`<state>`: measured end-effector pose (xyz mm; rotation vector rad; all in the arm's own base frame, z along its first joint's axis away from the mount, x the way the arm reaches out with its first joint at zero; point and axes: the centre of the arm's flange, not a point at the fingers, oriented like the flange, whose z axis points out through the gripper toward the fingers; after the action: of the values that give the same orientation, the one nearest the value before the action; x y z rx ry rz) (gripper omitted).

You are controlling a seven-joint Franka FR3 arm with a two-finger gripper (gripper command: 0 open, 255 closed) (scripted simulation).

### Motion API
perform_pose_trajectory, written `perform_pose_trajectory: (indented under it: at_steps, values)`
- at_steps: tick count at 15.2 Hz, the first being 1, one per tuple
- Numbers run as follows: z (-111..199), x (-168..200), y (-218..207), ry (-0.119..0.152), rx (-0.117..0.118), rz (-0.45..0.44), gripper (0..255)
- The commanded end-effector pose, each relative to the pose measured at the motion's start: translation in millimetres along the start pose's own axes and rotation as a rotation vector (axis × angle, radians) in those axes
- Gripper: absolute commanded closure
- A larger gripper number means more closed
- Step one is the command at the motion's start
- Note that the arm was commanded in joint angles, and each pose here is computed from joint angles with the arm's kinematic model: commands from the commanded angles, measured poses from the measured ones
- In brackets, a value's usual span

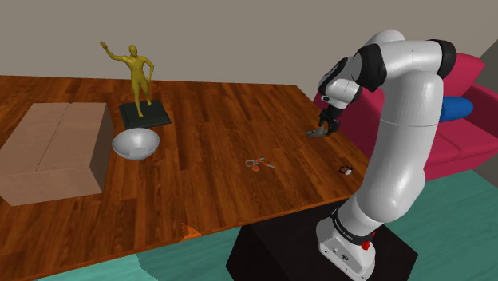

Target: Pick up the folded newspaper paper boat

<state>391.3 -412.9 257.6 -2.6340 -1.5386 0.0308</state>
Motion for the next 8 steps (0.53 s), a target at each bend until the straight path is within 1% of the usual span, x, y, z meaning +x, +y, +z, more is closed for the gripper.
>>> perform_pose_trajectory:
  at_steps: [1,2,8]
  values:
    - [4.3,-0.7,0.5,0.0,0.0,0.0,0]
    - [4.2,-0.8,0.8,0.0,0.0,0.0,255]
    - [4.3,-0.8,0.3,0.0,0.0,0.0,255]
